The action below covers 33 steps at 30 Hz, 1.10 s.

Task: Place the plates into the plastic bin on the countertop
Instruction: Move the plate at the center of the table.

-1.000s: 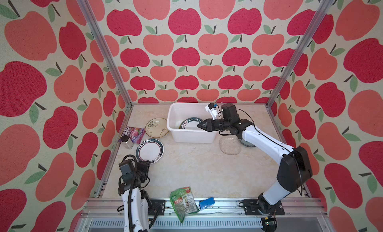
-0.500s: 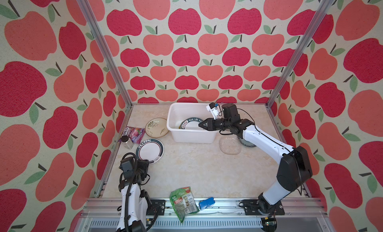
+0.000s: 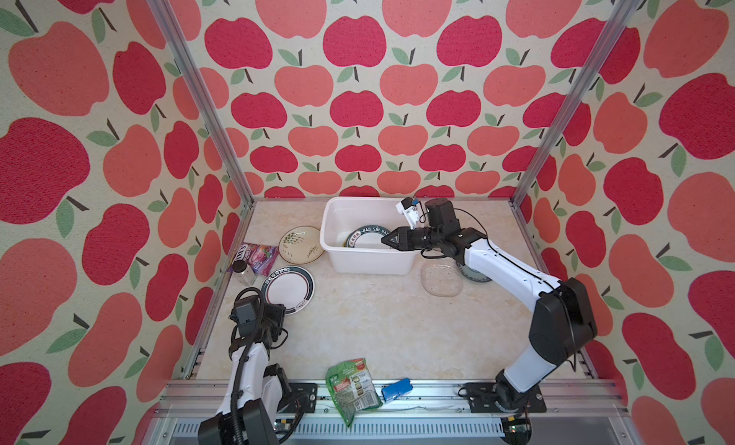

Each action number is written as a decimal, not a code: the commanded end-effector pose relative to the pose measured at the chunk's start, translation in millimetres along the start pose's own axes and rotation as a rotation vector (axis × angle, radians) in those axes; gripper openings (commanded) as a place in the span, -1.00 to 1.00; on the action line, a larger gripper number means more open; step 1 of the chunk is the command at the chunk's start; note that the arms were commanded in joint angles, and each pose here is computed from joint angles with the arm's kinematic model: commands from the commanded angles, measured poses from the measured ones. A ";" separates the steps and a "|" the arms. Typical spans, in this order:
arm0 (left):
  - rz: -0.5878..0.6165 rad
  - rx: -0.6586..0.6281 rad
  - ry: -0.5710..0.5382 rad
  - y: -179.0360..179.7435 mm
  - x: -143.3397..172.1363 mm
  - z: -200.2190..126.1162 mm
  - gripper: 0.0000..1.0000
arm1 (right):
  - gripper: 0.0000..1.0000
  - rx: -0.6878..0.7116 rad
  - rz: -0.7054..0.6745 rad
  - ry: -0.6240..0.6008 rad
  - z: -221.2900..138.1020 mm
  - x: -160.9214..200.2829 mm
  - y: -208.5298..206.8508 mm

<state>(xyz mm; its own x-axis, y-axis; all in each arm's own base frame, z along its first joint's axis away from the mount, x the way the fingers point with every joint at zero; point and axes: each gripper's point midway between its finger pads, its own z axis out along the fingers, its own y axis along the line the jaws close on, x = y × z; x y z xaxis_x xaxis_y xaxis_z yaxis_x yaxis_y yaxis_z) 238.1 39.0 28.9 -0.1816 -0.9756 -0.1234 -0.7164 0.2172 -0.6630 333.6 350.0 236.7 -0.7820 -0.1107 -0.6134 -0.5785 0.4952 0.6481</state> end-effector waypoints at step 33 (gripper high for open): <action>-0.002 -0.028 -0.079 22.2 -1.7 -14.6 -1.00 | -0.51 0.035 0.042 0.017 -2.5 8.2 -3.4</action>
<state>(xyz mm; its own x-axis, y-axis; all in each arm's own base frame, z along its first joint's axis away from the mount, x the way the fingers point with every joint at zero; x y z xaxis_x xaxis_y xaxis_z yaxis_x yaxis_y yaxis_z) 225.2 45.8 38.6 -0.1169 -0.9754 -0.1867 -0.6965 0.2145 -0.6847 336.4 347.2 228.7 -0.7975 -0.1092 -0.5933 -0.5549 0.5188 0.6504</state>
